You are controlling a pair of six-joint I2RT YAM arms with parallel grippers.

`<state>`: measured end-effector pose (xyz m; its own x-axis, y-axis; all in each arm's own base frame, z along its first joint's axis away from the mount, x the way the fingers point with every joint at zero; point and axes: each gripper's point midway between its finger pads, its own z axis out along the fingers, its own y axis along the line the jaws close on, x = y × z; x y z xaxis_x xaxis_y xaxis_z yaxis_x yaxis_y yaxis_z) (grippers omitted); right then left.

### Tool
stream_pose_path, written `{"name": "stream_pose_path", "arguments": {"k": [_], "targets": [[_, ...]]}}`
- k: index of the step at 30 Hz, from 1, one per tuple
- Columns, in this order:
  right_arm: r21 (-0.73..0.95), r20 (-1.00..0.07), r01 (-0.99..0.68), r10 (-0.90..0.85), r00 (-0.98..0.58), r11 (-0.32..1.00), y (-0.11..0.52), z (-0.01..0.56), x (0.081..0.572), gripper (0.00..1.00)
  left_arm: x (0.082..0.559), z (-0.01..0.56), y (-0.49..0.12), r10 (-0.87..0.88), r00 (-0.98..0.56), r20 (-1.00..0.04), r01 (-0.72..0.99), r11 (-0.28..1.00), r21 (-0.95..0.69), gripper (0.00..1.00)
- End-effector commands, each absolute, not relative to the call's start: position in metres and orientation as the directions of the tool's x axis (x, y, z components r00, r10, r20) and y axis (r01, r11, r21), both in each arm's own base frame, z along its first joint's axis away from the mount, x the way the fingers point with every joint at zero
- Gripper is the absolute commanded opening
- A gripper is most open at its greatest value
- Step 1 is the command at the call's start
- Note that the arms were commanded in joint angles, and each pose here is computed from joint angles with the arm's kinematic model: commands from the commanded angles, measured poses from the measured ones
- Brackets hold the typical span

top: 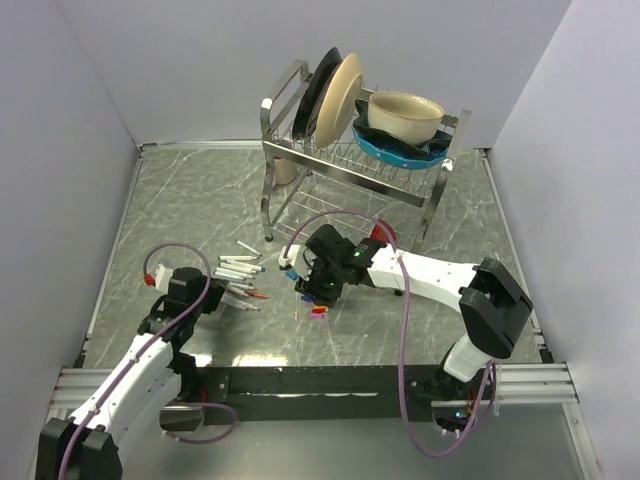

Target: Open the pen caps

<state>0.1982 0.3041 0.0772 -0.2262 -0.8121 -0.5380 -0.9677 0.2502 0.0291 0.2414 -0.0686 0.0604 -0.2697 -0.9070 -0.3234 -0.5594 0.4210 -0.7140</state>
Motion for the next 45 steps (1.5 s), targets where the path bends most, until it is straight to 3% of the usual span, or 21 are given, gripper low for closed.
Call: {"name": "stream_pose_path", "arguments": {"k": [1, 21, 24, 28, 35, 37, 41, 45], "targets": [[0.005, -0.591, -0.974, -0.785, -0.185, 0.226, 0.312, 0.099, 0.198, 0.49, 0.247, 0.065, -0.069, -0.913, -0.26, -0.315, -0.543, 0.408, -0.734, 0.33], [-0.05, -0.641, -0.978, -0.758, -0.122, 0.2, 0.307, 0.121, 0.198, 0.49, 0.247, 0.088, -0.065, -0.9, -0.263, -0.347, -0.514, 0.435, -0.739, 0.57], [-0.07, -0.668, -0.982, -0.74, -0.083, 0.173, 0.303, 0.132, 0.192, 0.49, 0.248, 0.102, -0.068, -0.889, -0.278, -0.363, -0.474, 0.455, -0.754, 0.68], [-0.176, -0.75, -0.964, -0.661, 0.001, 0.199, 0.287, 0.178, 0.195, 0.5, 0.247, 0.15, -0.088, -0.805, -0.373, -0.461, -0.246, 0.565, -0.788, 0.99], [-0.318, -0.855, -0.899, -0.5, 0.135, 0.3, 0.216, 0.259, 0.18, 0.64, 0.217, 0.254, -0.103, -0.64, -0.408, -0.651, 0.076, 0.687, -0.723, 0.99], [-0.343, -0.876, -0.891, -0.445, 0.188, 0.299, 0.201, 0.284, 0.16, 0.71, 0.208, 0.264, -0.1, -0.595, -0.422, -0.684, 0.088, 0.724, -0.684, 0.99], [-0.317, -0.898, -0.877, -0.412, 0.155, 0.361, 0.167, 0.307, 0.14, 0.73, 0.19, 0.311, -0.092, -0.562, -0.358, -0.745, 0.145, 0.755, -0.639, 0.99], [-0.339, -0.932, -0.678, -0.334, 0.144, 0.653, 0.111, 0.357, 0.147, 0.86, 0.174, 0.337, -0.081, -0.556, -0.283, -0.781, 0.171, 0.772, -0.612, 0.99]]}}
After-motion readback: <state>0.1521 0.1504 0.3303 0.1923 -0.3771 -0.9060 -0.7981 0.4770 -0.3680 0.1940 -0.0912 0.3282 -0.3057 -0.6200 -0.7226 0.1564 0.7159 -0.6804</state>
